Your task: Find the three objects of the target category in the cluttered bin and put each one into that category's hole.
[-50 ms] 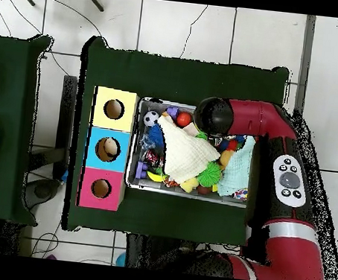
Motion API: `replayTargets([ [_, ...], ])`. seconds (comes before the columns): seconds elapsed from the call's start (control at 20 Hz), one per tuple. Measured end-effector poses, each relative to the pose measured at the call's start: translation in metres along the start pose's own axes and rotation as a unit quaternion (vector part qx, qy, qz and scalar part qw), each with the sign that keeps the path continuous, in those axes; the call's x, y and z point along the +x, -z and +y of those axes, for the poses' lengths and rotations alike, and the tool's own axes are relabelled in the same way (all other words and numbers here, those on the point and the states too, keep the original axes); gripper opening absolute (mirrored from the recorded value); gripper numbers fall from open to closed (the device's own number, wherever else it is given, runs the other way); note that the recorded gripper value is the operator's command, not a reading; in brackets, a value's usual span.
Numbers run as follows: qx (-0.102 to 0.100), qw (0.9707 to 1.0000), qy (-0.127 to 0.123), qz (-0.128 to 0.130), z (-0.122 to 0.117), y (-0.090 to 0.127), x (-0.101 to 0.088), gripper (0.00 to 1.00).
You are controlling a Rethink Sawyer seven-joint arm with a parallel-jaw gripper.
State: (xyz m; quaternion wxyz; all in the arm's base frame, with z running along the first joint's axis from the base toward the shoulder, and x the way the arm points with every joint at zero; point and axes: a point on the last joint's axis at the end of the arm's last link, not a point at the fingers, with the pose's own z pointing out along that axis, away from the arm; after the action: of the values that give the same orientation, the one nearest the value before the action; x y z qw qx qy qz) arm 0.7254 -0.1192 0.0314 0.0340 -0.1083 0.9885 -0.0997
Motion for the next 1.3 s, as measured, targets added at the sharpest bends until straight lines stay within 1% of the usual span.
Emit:
replayTargets([
  [0.3,0.005,1.0,0.005,0.003,-0.003,-0.01,0.003,1.0],
  [0.55,0.005,0.9999,0.008,0.008,-0.002,-0.019,0.007,1.0],
  [1.05,-0.009,0.9996,0.006,0.026,0.006,-0.044,0.02,1.0],
  [1.3,-0.006,0.9996,0.004,0.027,0.001,-0.042,0.016,1.0],
])
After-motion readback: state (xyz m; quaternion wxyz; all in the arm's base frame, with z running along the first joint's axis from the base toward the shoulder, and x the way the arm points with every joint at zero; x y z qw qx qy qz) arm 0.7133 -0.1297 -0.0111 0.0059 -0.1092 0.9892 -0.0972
